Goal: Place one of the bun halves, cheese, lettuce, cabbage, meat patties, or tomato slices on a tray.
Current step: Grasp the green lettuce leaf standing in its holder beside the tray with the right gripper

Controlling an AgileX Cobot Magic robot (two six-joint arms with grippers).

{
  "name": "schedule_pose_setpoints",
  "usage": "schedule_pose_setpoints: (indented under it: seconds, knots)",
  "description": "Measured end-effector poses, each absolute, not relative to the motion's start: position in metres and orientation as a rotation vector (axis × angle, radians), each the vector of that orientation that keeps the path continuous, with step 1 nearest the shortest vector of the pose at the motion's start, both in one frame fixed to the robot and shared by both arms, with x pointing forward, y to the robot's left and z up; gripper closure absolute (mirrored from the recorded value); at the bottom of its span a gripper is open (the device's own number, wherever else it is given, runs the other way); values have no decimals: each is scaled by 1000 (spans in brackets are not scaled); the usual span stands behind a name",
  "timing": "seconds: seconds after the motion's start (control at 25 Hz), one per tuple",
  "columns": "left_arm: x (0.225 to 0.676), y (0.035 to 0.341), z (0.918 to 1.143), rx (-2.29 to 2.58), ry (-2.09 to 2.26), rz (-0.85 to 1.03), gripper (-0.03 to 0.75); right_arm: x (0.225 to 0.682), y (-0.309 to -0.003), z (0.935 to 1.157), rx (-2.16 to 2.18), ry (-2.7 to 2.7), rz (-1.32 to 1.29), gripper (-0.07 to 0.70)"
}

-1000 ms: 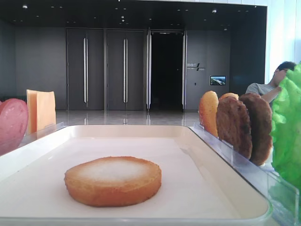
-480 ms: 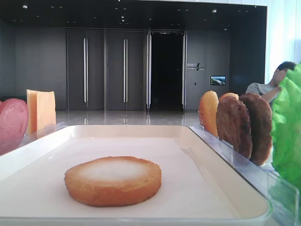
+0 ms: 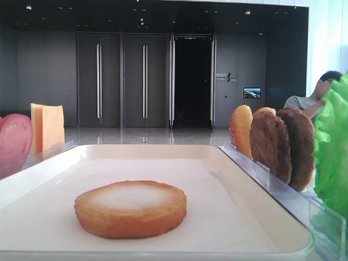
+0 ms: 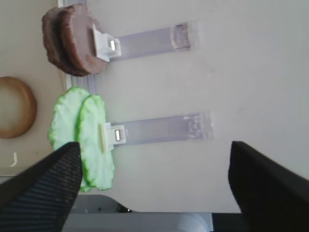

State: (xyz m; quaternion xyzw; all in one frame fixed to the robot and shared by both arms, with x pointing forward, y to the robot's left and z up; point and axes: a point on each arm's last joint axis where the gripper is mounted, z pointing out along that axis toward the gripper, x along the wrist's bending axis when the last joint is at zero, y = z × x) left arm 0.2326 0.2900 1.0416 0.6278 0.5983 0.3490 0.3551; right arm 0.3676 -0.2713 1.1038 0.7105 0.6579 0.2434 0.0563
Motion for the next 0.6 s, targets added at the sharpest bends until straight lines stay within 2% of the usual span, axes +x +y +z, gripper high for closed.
schedule_pose_setpoints:
  seconds: [0.2,0.6]
  knots:
    - [233,290,1042,1622,1546,902,307,369,-247,1097,2192,2111,709,48]
    - [233,290,1042,1622,1546,902,307,379,-207,1072,2188,2264,432,48]
